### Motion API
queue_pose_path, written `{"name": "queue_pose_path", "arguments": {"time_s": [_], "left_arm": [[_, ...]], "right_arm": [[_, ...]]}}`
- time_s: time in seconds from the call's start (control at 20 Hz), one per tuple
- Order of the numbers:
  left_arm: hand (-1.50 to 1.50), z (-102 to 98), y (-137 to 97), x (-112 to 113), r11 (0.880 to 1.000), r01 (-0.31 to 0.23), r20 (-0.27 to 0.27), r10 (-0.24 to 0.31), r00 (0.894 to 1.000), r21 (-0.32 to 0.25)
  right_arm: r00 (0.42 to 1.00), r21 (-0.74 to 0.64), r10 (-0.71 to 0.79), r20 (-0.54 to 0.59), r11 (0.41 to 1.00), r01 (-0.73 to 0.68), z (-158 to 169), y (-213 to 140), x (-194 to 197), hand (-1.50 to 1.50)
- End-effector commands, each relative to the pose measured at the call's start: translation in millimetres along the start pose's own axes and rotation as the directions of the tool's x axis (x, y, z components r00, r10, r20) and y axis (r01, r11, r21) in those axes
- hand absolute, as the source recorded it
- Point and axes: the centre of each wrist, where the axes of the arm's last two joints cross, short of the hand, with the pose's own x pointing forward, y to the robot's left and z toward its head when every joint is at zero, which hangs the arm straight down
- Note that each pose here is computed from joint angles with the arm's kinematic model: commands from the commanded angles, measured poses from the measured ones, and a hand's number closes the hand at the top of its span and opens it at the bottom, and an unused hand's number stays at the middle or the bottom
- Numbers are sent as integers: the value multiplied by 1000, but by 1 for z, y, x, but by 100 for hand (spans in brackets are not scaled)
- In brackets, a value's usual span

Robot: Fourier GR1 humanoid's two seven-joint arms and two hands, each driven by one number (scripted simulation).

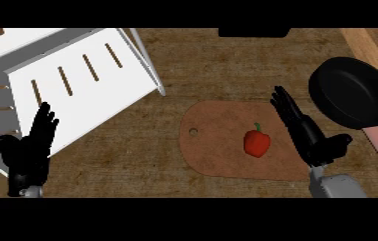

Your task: Pick the bell pepper from the cutting board and place it in the pot

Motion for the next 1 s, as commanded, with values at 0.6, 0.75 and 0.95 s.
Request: {"name": "queue_pose_path", "arguments": {"time_s": [0.6,0.75,0.95], "left_arm": [[0,23,-43,47,989,-41,403,97,910,-146],[0,11,-38,59,970,-138,391,209,896,-200],[0,-21,-46,93,952,-170,364,257,895,-254]], "right_arm": [[806,75,487,336,839,-538,-14,-107,117,-150],[752,97,532,390,788,-608,10,-123,102,-150],[644,95,678,355,659,-746,1,-131,114,-150]]}}
